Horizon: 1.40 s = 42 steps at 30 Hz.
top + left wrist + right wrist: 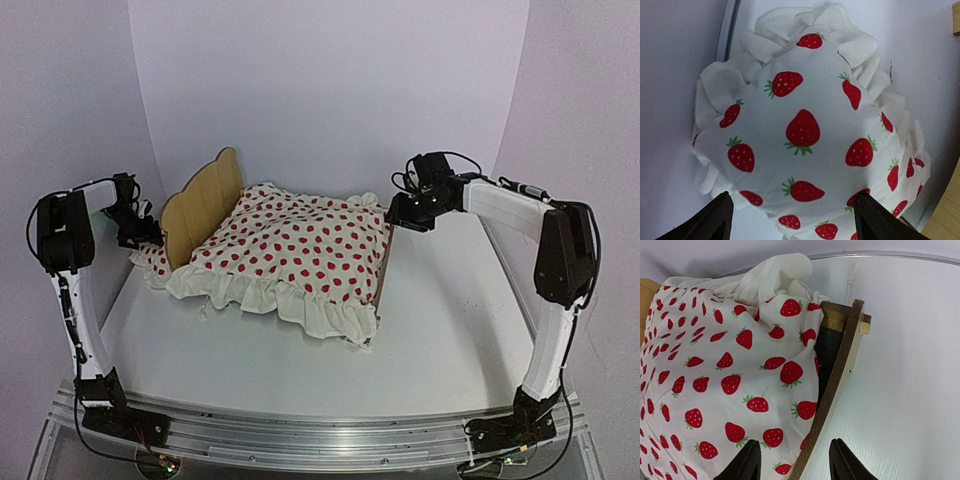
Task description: Set up the pet bed
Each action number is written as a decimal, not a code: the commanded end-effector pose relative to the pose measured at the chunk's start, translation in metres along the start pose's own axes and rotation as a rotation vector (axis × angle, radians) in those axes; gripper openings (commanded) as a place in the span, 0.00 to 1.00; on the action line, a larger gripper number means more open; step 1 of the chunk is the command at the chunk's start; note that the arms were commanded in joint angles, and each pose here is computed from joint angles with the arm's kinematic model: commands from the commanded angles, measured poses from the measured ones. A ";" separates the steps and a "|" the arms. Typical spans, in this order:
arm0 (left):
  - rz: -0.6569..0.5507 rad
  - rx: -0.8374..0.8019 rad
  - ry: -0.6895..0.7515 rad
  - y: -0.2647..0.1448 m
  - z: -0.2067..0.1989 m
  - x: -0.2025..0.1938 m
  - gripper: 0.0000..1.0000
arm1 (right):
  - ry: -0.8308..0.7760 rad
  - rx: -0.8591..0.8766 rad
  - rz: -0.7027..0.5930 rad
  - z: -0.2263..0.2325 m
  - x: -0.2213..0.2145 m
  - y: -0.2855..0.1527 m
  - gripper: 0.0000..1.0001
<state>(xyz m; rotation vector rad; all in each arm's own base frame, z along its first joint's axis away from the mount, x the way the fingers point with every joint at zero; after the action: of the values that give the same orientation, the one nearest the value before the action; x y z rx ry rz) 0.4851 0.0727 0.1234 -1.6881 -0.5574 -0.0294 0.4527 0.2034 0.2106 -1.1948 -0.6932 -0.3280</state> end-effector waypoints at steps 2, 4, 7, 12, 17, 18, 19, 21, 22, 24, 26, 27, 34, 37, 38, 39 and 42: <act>0.037 -0.052 -0.024 0.032 -0.014 -0.008 0.54 | 0.022 -0.005 -0.073 0.002 0.011 -0.032 0.48; 0.007 -0.038 -0.001 0.027 -0.012 -0.002 0.17 | 0.022 -0.008 -0.078 0.002 0.011 -0.035 0.48; -0.112 -0.030 0.061 -0.006 -0.016 0.022 0.00 | 0.021 -0.011 -0.084 0.002 0.012 -0.037 0.48; -0.392 -0.040 0.295 -0.100 -0.043 0.063 0.00 | 0.022 -0.010 -0.090 0.003 0.016 -0.034 0.49; -0.609 0.118 0.627 -0.171 -0.080 0.069 0.00 | 0.034 0.012 -0.090 0.005 0.020 -0.026 0.49; -0.650 0.163 0.658 -0.182 -0.085 0.070 0.00 | 0.036 0.016 -0.090 0.005 0.020 -0.024 0.49; -0.692 0.205 0.682 -0.195 -0.090 0.072 0.00 | 0.039 0.021 -0.090 0.006 0.020 -0.023 0.49; -0.768 0.241 0.685 -0.223 -0.102 0.081 0.00 | 0.041 0.029 -0.092 0.006 0.021 -0.021 0.49; -0.806 0.228 0.687 -0.238 -0.109 0.085 0.00 | 0.041 0.032 -0.091 0.007 0.021 -0.020 0.49; -0.913 0.182 0.700 -0.281 -0.128 0.093 0.00 | 0.040 0.034 -0.093 0.007 0.022 -0.019 0.49; -1.014 0.098 0.777 -0.319 -0.166 0.088 0.00 | 0.039 0.036 -0.093 0.007 0.023 -0.018 0.49; -1.063 0.046 0.834 -0.337 -0.185 0.082 0.00 | 0.039 0.038 -0.093 0.007 0.023 -0.017 0.49; -0.830 -0.345 1.192 -0.310 -0.286 -0.022 0.00 | 0.049 0.034 -0.086 0.006 0.016 -0.017 0.50; -0.607 -0.397 1.193 -0.262 -0.289 -0.044 0.00 | 0.050 0.033 -0.085 0.005 0.013 -0.019 0.50; -0.531 -0.395 1.189 -0.247 -0.287 -0.048 0.00 | 0.049 0.035 -0.084 0.005 0.012 -0.019 0.50; -0.480 -0.383 1.189 -0.237 -0.286 -0.049 0.00 | 0.047 0.036 -0.084 0.005 0.012 -0.020 0.50; -0.363 -0.338 1.200 -0.216 -0.278 -0.055 0.00 | 0.048 0.035 -0.081 0.005 0.010 -0.020 0.51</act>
<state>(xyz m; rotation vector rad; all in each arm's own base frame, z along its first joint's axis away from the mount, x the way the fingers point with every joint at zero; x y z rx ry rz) 0.4363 -0.2079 0.4097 -1.4561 -0.1028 -1.5812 0.4488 0.2024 0.2198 -1.1572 -0.6798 -0.3827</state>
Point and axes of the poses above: each gripper's point midway between its finger pads, its own y axis out along the fingers, its own z axis along the line the jaws close on, x = y × z, the point moved 6 cm from there along -y, back along the fingers, and after that the axes turned 15 degrees about -y, right-handed, at the moved point
